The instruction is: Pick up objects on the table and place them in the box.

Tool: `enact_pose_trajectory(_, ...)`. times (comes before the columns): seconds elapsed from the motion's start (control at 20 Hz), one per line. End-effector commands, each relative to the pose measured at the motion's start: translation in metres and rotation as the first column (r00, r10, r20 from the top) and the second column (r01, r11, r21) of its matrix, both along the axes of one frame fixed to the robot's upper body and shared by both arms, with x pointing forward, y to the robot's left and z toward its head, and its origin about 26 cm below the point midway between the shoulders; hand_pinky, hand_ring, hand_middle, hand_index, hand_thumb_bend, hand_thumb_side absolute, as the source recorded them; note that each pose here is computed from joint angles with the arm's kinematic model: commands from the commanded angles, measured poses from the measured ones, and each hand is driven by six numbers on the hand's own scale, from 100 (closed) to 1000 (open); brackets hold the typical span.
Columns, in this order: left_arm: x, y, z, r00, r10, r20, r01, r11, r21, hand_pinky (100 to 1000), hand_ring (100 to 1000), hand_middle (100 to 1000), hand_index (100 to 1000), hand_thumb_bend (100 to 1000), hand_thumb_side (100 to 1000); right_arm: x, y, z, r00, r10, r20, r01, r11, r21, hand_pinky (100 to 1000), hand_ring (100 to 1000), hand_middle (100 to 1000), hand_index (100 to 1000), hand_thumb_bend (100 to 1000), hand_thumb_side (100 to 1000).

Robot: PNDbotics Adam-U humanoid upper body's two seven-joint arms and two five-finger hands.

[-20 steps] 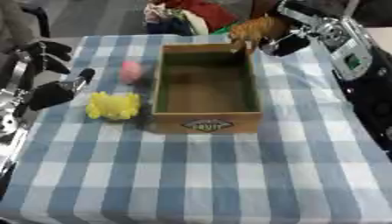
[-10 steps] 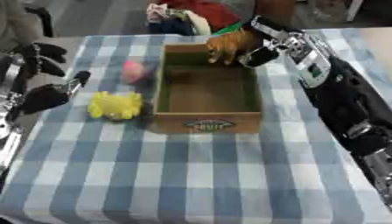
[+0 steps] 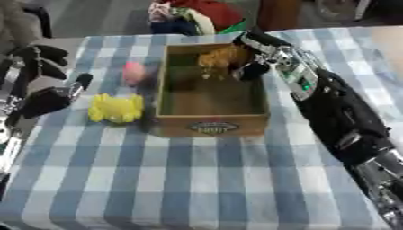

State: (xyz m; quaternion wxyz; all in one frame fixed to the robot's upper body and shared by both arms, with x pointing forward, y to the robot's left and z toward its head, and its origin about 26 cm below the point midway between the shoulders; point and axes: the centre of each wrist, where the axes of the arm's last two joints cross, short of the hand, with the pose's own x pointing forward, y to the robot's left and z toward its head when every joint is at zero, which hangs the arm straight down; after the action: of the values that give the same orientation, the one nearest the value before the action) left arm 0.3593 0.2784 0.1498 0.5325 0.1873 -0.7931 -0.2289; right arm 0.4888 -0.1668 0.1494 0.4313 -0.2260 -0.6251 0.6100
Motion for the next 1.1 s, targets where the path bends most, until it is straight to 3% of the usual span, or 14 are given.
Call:
enact_pose_trajectory(0.05, 0.001, 0.001, 0.012, 0.999, -0.01, 0.034, 0.01, 1.0, 0.004, 644, 506, 549, 688, 504, 175, -0.001, 0.01, 0.007, 0.998, 0.045, 0.052, -0.042, 0.998, -0.056, 518, 517, 464, 600, 101, 124)
enact_pose_trajectory(0.1, 0.001, 0.001, 0.012, 0.999, -0.009, 0.034, 0.009, 1.0, 0.003, 644, 506, 549, 688, 504, 175, -0.002, 0.011, 0.006, 0.997, 0.057, 0.058, -0.052, 0.996, -0.074, 518, 517, 464, 600, 101, 124)
enact_pose_trajectory(0.15, 0.001, 0.001, 0.012, 0.999, -0.009, 0.034, 0.008, 1.0, 0.003, 644, 506, 549, 688, 504, 175, -0.002, 0.014, 0.004, 0.996, 0.071, 0.062, -0.065, 0.993, -0.093, 552, 578, 528, 692, 131, 153)
enact_pose_trajectory(0.3, 0.001, 0.001, 0.012, 0.999, -0.008, 0.035, 0.008, 1.0, 0.002, 644, 506, 549, 688, 504, 175, -0.004, 0.017, -0.001, 0.991, 0.116, 0.06, -0.105, 0.983, -0.149, 602, 655, 617, 775, 162, 200)
enact_pose_trajectory(0.35, 0.001, 0.001, 0.012, 0.999, -0.007, 0.035, 0.007, 1.0, 0.002, 644, 506, 549, 688, 504, 175, -0.005, 0.017, -0.005, 0.99, 0.131, 0.045, -0.121, 0.978, -0.167, 642, 708, 678, 811, 168, 249)
enact_pose_trajectory(0.6, 0.001, 0.001, 0.012, 0.999, -0.006, 0.034, 0.006, 1.0, 0.002, 644, 506, 549, 688, 505, 175, -0.004, 0.014, -0.019, 0.979, 0.197, -0.051, -0.203, 0.955, -0.217, 725, 812, 794, 880, 235, 328)
enact_pose_trajectory(0.75, 0.001, 0.002, 0.012, 0.999, -0.003, 0.033, 0.003, 1.0, 0.003, 645, 506, 549, 688, 505, 176, -0.003, 0.011, -0.01, 0.969, 0.228, -0.096, -0.245, 0.943, -0.224, 809, 897, 874, 913, 310, 370)
enact_pose_trajectory(0.95, 0.001, 0.005, 0.012, 0.999, 0.007, 0.031, -0.007, 1.0, 0.003, 645, 506, 549, 687, 505, 176, -0.004, 0.006, 0.012, 0.96, 0.265, -0.096, -0.279, 0.939, -0.202, 851, 933, 913, 930, 373, 404)
enact_pose_trajectory(1.0, 0.001, 0.006, 0.011, 0.999, 0.01, 0.03, -0.01, 1.0, 0.004, 645, 506, 549, 687, 490, 170, -0.004, 0.004, 0.018, 0.958, 0.274, -0.087, -0.286, 0.939, -0.193, 854, 937, 918, 935, 355, 463)
enact_pose_trajectory(1.05, 0.001, 0.006, 0.011, 0.999, 0.013, 0.029, -0.014, 1.0, 0.004, 645, 505, 549, 687, 505, 175, -0.005, 0.003, 0.025, 0.957, 0.283, -0.072, -0.291, 0.939, -0.184, 855, 938, 919, 937, 381, 410)
enact_pose_trajectory(1.1, 0.001, 0.007, 0.011, 0.999, 0.017, 0.029, -0.018, 1.0, 0.004, 645, 505, 549, 687, 505, 175, -0.006, 0.001, 0.032, 0.955, 0.291, -0.057, -0.296, 0.939, -0.172, 856, 938, 920, 937, 384, 412)
